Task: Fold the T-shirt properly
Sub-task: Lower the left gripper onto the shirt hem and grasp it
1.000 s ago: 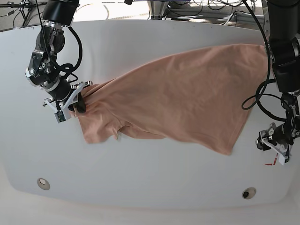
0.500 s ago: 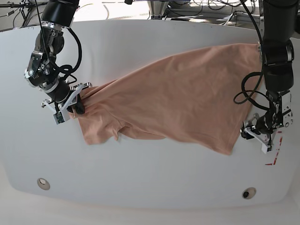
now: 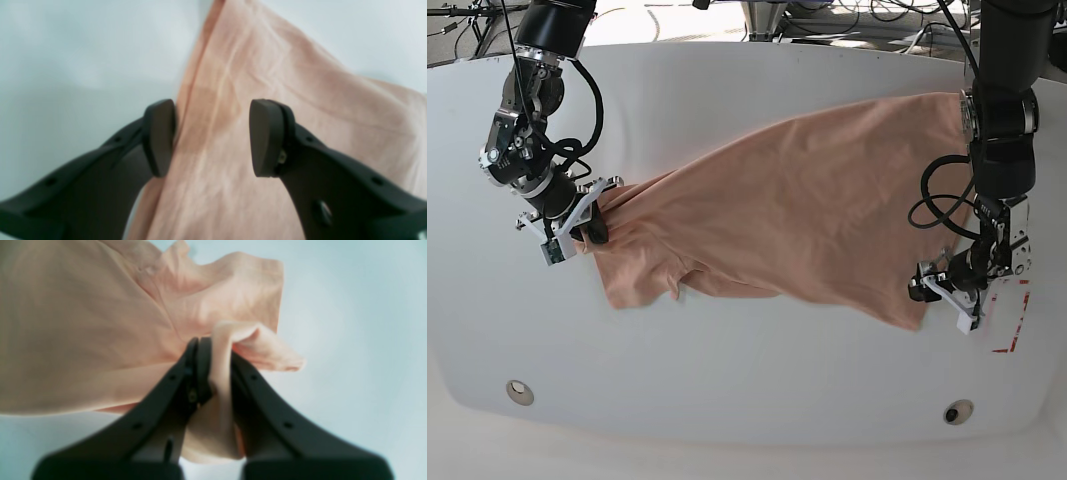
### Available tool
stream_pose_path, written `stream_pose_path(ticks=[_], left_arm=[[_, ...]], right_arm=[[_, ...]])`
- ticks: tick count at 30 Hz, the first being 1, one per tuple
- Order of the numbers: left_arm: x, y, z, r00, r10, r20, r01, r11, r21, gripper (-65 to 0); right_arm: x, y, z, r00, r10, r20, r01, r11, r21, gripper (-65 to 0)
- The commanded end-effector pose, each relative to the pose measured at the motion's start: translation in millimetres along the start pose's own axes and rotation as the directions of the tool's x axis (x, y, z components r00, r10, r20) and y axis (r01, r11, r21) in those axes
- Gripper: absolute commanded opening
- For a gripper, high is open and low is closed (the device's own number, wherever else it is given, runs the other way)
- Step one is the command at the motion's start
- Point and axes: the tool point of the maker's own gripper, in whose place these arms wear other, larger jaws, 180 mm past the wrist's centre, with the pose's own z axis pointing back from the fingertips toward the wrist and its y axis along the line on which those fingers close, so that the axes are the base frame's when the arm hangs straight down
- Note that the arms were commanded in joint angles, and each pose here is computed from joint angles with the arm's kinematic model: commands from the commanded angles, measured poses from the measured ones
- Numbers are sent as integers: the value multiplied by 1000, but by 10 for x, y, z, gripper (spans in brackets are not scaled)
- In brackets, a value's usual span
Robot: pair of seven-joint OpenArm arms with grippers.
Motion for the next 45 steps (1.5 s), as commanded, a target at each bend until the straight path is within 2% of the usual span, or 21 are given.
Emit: stream_pose_path(ticks=[1,7,18,20,24,27,45], left_arm=[[85,-104,-13,1000,-13,0,13,1000,-19,-321],[61,-233,-74,1000,-12,-4,12,999,-42,-322],[0,-279,-125,997,-64,-34,63,998,-25,-331],[0,-279,-125,997,-64,-34,63,998,-25,-371],[-6,-277,-127,997,-64,-34,63,998,-24,-556],[-13,-276,-128,997,-63,-34,63,998,-24,-650],[21,-232,-99,997,-66,-28,66,998,-15,-650]], right_arm=[[194,-44,46,998,20,61,-19,1000,-10,-650],[194,-49,49,998,21,61,-20,1000,-10,-650],[252,-70,38,997,26,71,-25,1000,-14,-650],[266,-73,38,997,27,74,-25,1000,-15,-650],[269,-78,42,997,27,75,-26,1000,-15,-650],[276,-84,44,997,29,76,-28,999,-16,-650],[289,-73,46,996,30,80,-29,999,-15,-650]])
